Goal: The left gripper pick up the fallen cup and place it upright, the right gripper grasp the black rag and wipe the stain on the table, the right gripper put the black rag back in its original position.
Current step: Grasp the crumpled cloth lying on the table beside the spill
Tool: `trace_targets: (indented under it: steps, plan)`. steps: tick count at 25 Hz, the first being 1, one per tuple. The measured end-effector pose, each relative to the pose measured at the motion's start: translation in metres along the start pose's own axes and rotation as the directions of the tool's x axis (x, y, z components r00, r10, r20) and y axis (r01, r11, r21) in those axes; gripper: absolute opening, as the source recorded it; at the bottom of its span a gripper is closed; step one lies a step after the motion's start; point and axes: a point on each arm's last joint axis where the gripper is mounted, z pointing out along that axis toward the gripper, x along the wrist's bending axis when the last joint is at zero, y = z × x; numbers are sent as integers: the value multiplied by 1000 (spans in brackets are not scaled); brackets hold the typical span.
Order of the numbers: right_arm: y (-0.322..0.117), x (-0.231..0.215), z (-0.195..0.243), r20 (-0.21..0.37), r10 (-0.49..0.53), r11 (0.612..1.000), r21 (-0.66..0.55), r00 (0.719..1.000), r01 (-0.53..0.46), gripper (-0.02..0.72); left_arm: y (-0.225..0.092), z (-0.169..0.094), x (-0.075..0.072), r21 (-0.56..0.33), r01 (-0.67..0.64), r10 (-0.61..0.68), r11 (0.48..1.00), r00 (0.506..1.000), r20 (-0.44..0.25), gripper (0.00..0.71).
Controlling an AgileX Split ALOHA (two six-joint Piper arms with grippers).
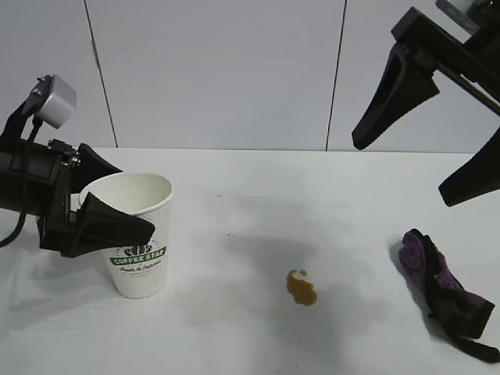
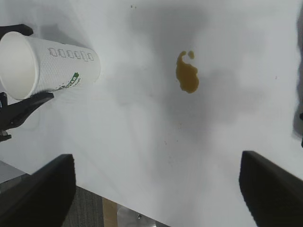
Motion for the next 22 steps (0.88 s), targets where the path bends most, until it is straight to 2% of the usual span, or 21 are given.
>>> trace_targets:
  steps: [9,17,22]
  plan:
    - [0,0,0,0,0,1000,-2,1000,0,650,-4,0,-5,46,-17,14,999,998,57,666]
    - [0,0,0,0,0,1000,-2,1000,0,650,-15,-1,-3,165,41,-45,985,999,22,666]
    - [0,0,0,0,0,1000,-2,1000,0,650,-17,-3,-3,197,63,-69,978,997,21,666]
